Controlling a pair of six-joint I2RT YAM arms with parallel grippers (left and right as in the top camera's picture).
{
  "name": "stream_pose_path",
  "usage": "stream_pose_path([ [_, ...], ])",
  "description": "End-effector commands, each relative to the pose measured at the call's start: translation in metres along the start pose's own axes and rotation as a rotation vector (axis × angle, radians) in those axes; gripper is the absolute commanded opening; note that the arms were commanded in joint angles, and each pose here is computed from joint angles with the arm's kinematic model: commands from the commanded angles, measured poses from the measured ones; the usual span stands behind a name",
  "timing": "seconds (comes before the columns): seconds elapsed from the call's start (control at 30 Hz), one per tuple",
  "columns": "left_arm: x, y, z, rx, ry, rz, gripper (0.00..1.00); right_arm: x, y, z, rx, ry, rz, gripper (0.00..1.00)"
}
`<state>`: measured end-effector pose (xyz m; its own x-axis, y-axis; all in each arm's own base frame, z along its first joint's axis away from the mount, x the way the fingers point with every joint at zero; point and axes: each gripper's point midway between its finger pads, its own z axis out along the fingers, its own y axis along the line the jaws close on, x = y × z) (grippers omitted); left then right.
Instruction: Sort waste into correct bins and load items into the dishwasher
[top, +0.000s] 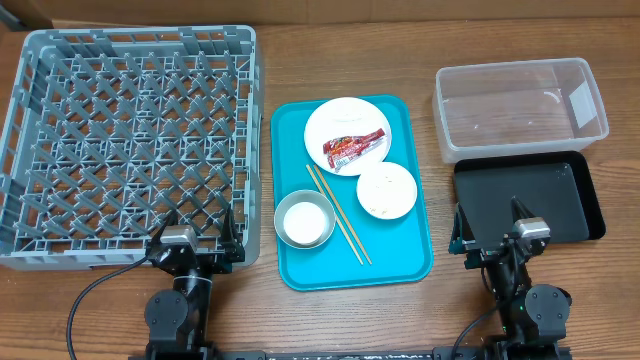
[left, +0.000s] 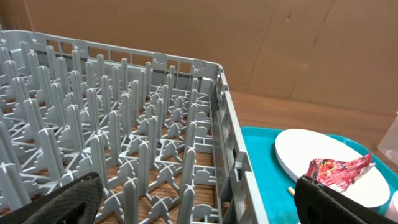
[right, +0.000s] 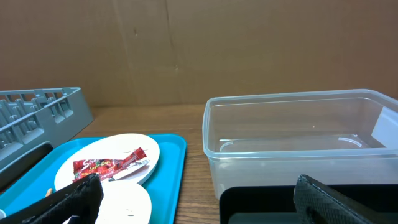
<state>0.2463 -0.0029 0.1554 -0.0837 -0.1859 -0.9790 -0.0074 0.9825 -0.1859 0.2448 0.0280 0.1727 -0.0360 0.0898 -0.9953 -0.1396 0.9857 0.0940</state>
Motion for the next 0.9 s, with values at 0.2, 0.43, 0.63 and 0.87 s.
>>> stream_pose_path([
  [0.2,0.0,-0.003,0.0,0.016,-0.002,-0.009,1.0,0.001,0.002,0.0,-0.011,-0.005,0.003,1.0],
  [0.43,0.0,-0.003,0.0,0.017,-0.002,-0.01,1.0,0.002,0.004,0.0,-0.019,-0.004,0.008,1.0],
  [0.63,-0.004,-0.004,-0.002,0.015,0.001,-0.017,1.0,0.001,0.003,0.0,-0.018,-0.005,0.085,1.0],
  [0.87,-0.036,-0.004,-0.021,-0.029,0.042,-0.015,1.0,-0.021,0.006,-0.005,-0.016,0.017,0.164,1.0],
])
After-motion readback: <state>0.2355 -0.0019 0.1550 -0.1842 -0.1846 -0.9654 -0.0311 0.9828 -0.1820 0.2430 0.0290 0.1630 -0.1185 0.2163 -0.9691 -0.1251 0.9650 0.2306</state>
